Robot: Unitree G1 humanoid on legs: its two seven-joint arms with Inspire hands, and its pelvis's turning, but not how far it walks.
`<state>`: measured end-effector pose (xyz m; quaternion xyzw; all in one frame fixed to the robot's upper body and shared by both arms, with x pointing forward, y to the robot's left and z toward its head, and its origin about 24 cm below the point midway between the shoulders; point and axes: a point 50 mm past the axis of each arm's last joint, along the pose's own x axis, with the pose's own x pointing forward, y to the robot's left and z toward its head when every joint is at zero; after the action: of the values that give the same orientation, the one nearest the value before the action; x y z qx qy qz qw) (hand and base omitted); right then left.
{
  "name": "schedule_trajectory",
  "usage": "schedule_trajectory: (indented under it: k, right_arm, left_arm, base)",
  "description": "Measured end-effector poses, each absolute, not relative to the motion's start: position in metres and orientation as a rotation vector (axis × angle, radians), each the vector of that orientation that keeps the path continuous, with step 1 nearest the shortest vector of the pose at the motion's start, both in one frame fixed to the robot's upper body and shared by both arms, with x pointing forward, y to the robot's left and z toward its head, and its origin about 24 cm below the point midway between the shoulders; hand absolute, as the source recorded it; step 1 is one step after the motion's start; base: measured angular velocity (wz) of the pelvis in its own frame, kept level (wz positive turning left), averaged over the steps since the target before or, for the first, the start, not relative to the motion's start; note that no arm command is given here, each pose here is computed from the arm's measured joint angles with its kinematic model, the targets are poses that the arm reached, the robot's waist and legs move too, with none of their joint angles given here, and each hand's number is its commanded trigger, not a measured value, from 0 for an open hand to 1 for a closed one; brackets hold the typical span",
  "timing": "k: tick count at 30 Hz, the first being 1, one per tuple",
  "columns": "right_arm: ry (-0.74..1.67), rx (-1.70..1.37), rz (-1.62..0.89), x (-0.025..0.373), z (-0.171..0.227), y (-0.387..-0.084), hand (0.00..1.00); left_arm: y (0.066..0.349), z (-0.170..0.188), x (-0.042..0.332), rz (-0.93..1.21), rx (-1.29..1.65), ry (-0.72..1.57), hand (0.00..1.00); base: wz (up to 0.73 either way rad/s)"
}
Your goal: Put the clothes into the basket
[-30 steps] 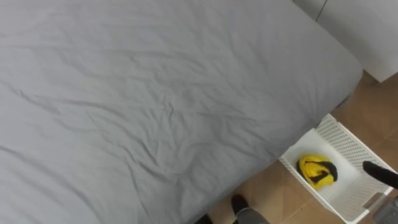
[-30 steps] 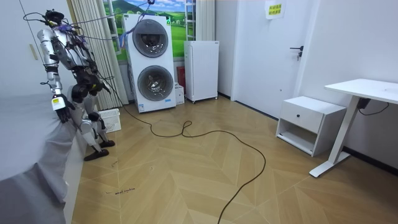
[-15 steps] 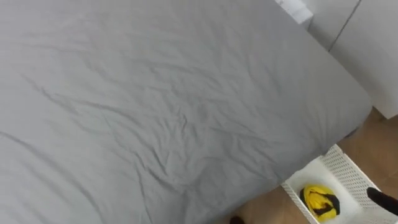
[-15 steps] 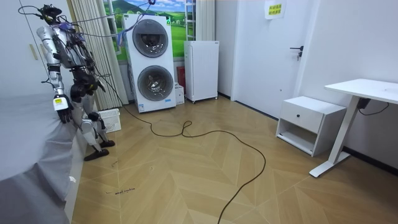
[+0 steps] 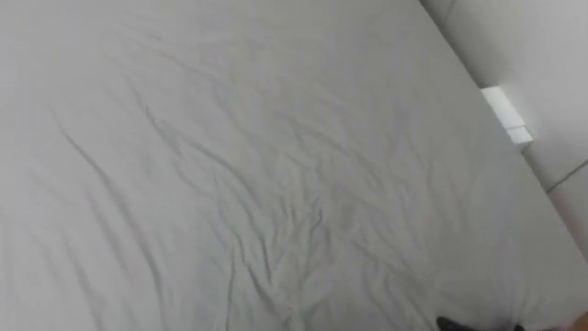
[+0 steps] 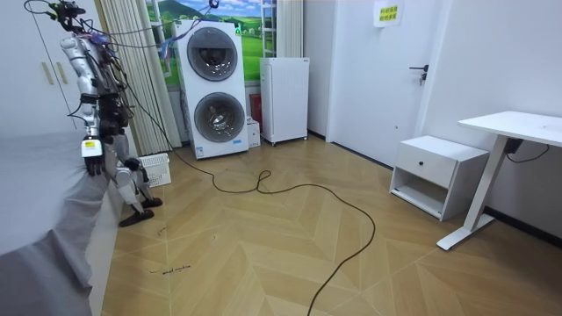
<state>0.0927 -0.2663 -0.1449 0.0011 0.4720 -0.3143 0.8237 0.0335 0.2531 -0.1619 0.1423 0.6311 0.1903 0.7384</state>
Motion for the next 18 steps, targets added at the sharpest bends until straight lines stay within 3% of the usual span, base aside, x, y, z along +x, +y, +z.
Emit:
schedule_trajectory:
  k: [18]
  right_arm:
    - [1.140, -0.060, -0.655, 0.065, -0.153, -0.266, 0.00]
  left_arm:
    - [0.246, -0.162, 0.041, 0.421, 0.340, 1.313, 0.00]
  base:
    - [0.05]
